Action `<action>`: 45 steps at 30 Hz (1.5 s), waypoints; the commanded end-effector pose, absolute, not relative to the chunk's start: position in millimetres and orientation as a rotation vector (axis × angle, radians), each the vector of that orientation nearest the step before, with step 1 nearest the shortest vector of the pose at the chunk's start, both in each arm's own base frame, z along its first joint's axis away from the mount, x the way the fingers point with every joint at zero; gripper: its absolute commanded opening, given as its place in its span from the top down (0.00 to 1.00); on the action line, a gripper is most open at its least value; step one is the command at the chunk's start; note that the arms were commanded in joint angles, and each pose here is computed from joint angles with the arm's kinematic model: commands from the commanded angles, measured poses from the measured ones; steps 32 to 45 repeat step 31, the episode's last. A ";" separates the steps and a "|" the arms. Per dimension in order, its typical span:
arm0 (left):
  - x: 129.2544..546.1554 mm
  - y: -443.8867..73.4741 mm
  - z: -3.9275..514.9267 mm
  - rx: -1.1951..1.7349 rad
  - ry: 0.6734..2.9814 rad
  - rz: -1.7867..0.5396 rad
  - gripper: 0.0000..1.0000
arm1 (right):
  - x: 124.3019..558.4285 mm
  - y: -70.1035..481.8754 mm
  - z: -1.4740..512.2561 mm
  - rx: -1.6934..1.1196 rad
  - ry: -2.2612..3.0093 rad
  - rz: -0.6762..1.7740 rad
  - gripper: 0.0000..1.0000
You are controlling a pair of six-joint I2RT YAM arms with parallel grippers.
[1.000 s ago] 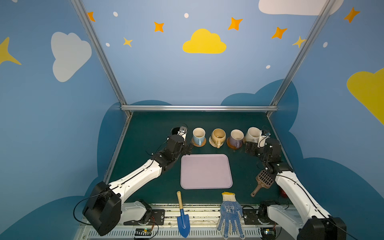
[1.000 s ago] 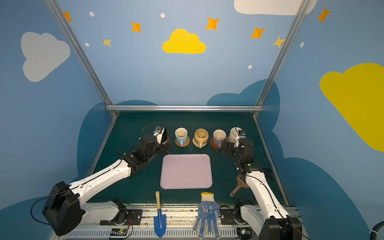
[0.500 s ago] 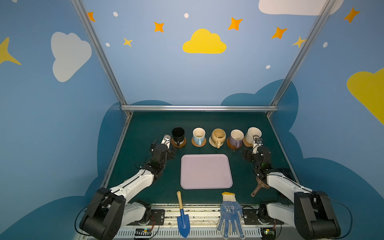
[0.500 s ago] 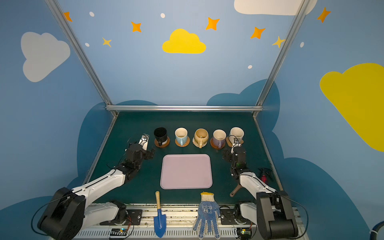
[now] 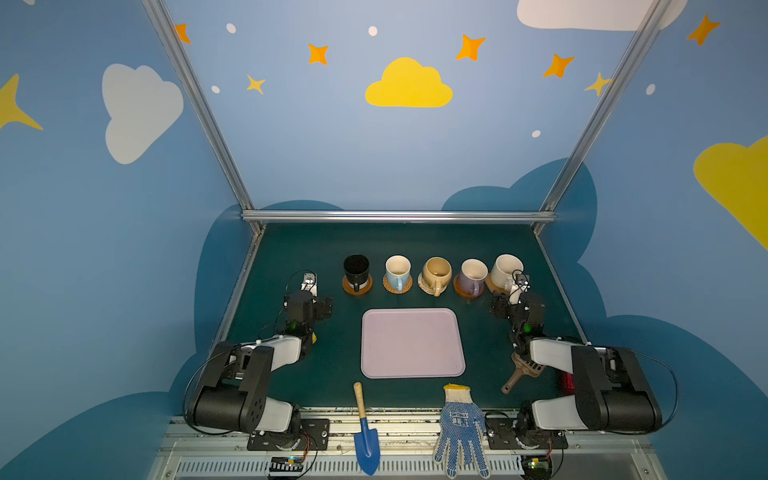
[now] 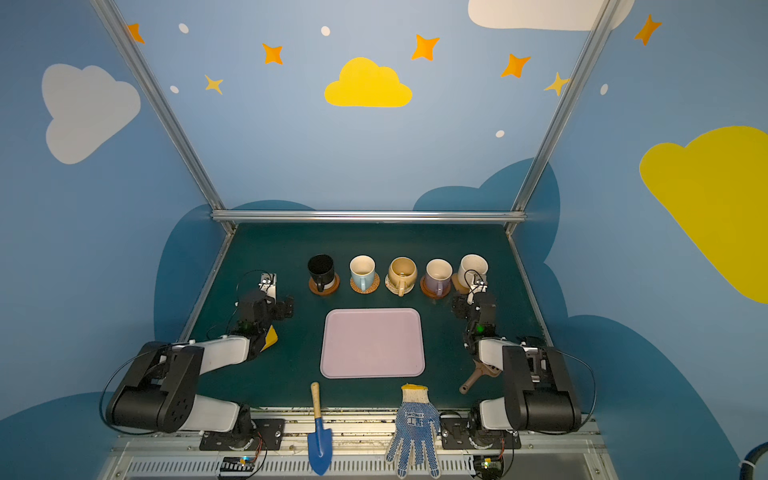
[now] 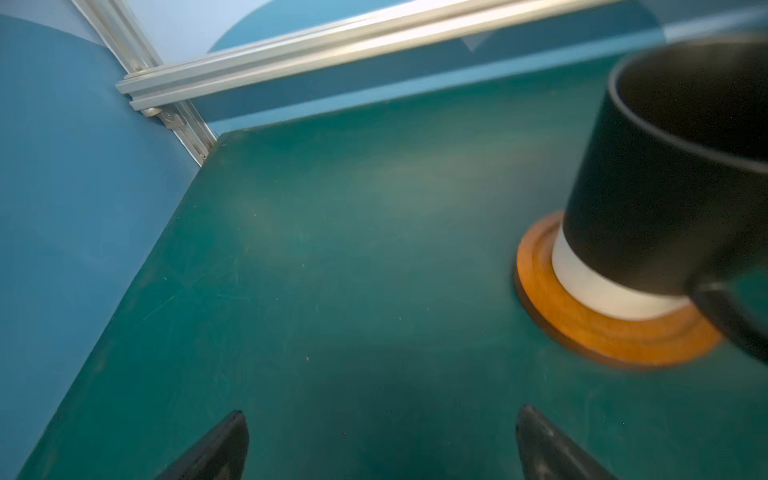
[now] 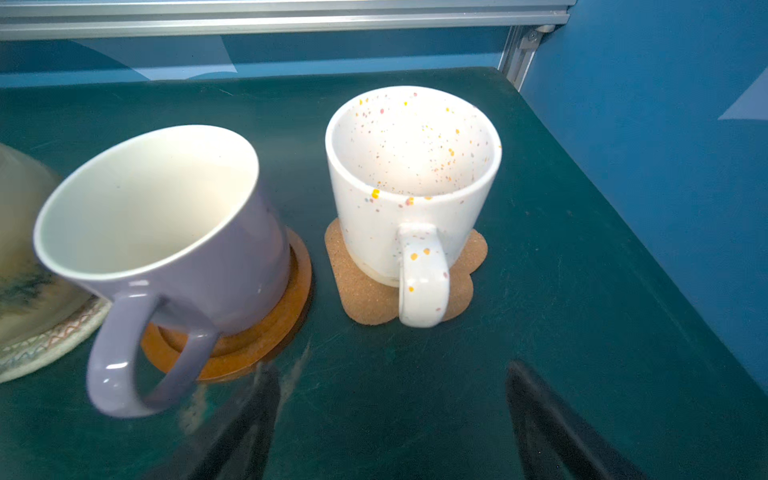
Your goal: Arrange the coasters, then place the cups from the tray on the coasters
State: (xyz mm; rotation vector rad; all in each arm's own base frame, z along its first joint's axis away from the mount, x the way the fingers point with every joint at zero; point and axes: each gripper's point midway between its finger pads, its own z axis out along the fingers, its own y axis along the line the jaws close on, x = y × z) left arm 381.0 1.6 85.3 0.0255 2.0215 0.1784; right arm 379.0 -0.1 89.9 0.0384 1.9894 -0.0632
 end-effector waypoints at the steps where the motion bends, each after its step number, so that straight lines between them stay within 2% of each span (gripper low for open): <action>1: 392.6 0.4 92.2 -0.021 1.968 0.070 0.00 | 390.9 11.2 100.0 -0.008 1.932 0.000 0.16; 12: 394.2 2.6 82.2 -0.031 1.990 0.035 0.00 | 394.8 11.7 90.2 -0.015 1.952 -0.001 0.12; 45: 394.0 2.3 81.0 -0.030 1.990 0.017 0.00 | 394.7 12.7 90.6 -0.021 1.948 0.002 0.11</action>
